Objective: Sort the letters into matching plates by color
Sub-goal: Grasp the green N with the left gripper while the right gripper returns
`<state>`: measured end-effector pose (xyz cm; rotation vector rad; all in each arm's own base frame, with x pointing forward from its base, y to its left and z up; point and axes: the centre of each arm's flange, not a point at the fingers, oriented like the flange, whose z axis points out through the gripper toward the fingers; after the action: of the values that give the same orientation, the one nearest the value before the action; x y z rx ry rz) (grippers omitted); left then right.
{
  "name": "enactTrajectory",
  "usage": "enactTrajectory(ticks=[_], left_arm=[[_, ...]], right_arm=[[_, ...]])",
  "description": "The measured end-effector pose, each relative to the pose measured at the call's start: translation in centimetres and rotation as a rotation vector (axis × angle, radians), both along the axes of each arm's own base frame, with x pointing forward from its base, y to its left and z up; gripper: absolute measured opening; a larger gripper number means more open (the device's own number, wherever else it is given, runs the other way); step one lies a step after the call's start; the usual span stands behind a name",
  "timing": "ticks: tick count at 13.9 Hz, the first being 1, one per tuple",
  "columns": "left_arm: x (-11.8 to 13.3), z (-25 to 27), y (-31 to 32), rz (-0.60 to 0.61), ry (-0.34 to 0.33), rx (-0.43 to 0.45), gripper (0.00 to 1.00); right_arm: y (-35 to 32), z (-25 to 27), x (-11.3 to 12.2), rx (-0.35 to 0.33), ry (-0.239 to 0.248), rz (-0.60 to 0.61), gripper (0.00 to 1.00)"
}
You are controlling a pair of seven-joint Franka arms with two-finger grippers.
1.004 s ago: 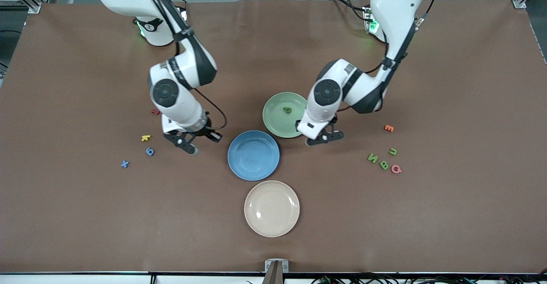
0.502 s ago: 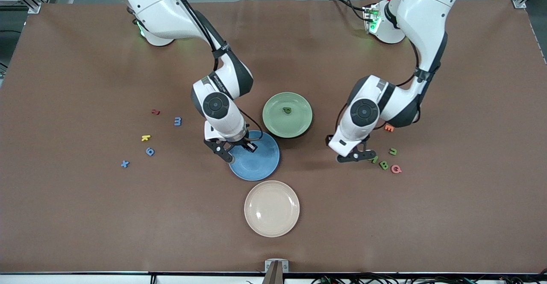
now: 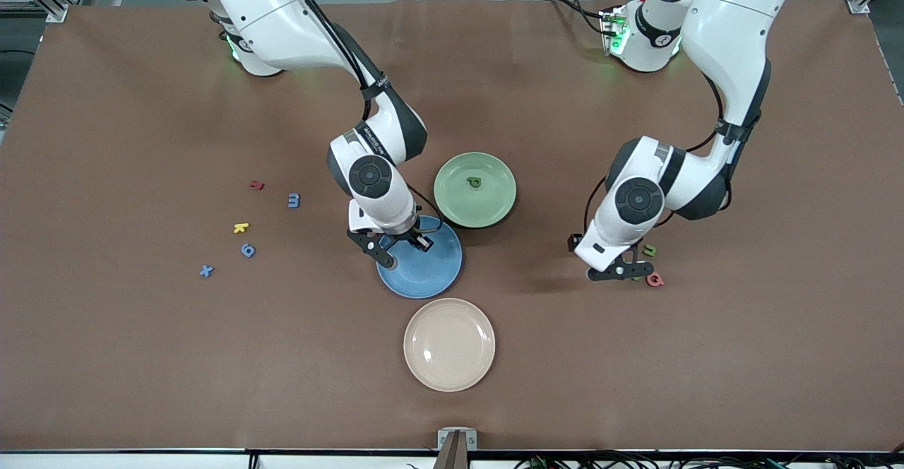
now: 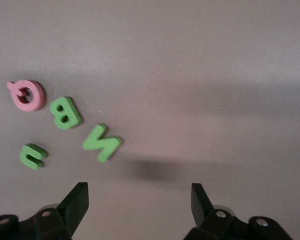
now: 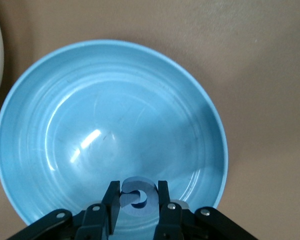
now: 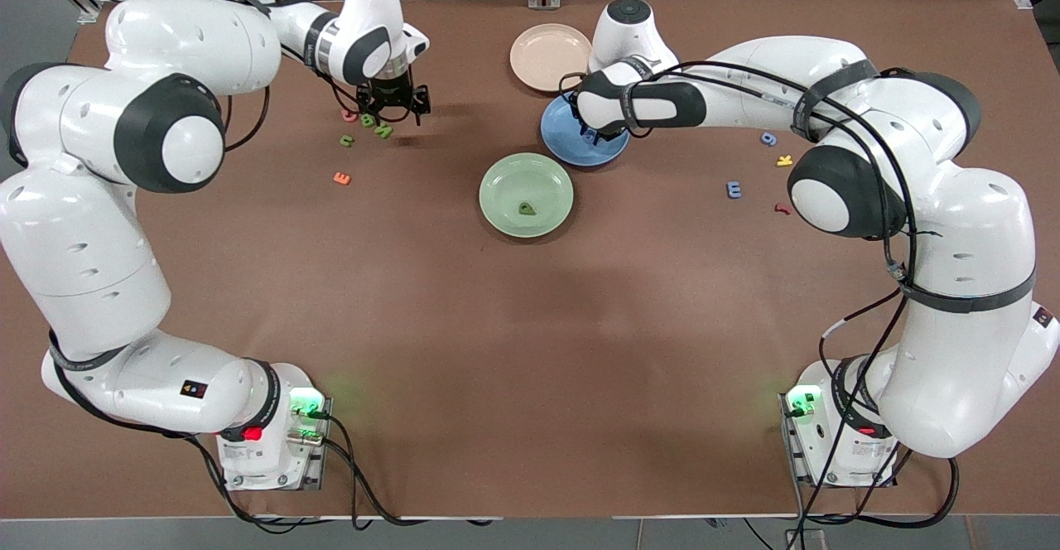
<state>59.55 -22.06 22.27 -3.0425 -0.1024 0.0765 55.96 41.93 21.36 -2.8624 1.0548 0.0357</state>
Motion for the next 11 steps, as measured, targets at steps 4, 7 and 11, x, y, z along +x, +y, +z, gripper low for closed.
enactTrajectory(ticks=[4,7,11], left_arm=[[1.0,-1.4,3.9,-0.005,-0.02,-0.022,0.91],[1.1,-2.4,4.8,-0.007,-0.024,-0.031,0.91],[0.6,-3.6,4.5,-0.014,-0.013,-0.035,0.91]], right_arm=[[0.9,0.2,-0.5,0.002,-0.001,-0.01,0.39],[0.6,0.4,-0.1,0.002,-0.007,-0.016,0.68],[0.3,1.0,0.6,0.004,-0.023,-0.024,1.0]])
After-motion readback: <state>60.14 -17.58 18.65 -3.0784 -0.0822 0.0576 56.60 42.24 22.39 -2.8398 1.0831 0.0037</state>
